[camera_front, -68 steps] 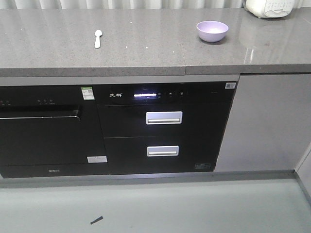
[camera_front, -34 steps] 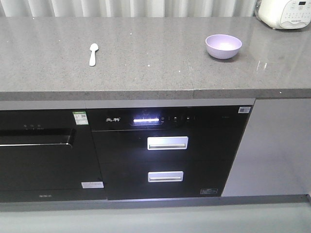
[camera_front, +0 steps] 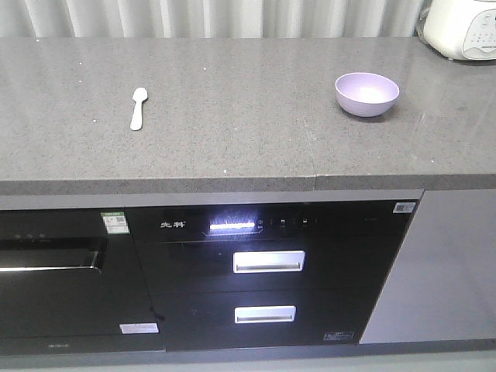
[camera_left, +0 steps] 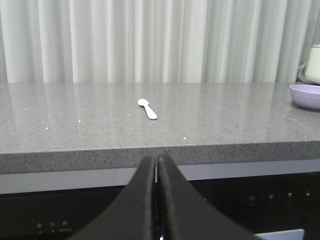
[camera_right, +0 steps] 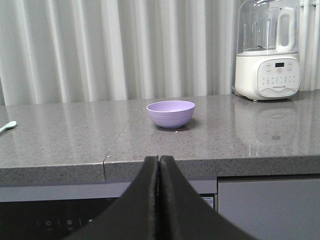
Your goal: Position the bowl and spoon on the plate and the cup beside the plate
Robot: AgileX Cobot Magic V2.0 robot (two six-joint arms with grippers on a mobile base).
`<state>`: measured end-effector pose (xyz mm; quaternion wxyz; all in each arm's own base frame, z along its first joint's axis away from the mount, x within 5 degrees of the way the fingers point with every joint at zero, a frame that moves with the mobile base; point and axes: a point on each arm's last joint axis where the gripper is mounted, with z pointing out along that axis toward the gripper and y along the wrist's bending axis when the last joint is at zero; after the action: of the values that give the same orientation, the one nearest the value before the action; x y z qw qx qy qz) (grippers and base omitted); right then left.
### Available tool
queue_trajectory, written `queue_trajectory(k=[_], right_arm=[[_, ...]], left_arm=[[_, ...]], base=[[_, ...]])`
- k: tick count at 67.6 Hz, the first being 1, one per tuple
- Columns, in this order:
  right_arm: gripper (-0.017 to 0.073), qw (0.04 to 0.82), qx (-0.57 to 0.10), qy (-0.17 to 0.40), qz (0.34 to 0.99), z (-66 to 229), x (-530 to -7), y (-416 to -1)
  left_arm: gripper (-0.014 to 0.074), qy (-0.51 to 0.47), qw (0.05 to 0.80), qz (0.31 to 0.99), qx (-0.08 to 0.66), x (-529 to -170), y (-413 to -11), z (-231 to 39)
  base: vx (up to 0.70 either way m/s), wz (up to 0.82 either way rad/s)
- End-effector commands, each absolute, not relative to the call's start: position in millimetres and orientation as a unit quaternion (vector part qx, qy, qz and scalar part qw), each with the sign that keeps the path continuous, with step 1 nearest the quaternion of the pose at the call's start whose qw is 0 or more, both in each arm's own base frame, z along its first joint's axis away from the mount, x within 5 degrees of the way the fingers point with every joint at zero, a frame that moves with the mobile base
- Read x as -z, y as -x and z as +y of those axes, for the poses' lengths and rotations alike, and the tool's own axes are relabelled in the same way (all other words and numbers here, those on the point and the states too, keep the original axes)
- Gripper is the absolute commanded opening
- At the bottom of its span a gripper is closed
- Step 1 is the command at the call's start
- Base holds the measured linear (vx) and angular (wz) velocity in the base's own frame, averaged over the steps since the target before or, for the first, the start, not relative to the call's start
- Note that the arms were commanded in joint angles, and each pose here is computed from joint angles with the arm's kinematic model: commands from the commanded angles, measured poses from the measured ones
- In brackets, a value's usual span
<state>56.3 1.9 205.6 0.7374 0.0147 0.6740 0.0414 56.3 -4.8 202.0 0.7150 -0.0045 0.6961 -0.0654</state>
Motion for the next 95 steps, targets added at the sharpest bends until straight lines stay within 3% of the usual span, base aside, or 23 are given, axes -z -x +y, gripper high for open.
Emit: queue_trajectory(k=[1,95], right_arm=[[-0.001,0.761,-0.036,-0.012,0.648,1.7,-210.1,-55.5],[-0.001,0.761,-0.036,-0.012,0.648,1.7,-210.1,-55.5]], left_arm=[[-0.0006,0.008,0.751,0.656,0.069,-215.7,-53.6,-4.2],[-0.0006,0.008,0.751,0.656,0.069,-215.7,-53.6,-4.2]], base=[[0.18,-0.02],[0.15,0.0]])
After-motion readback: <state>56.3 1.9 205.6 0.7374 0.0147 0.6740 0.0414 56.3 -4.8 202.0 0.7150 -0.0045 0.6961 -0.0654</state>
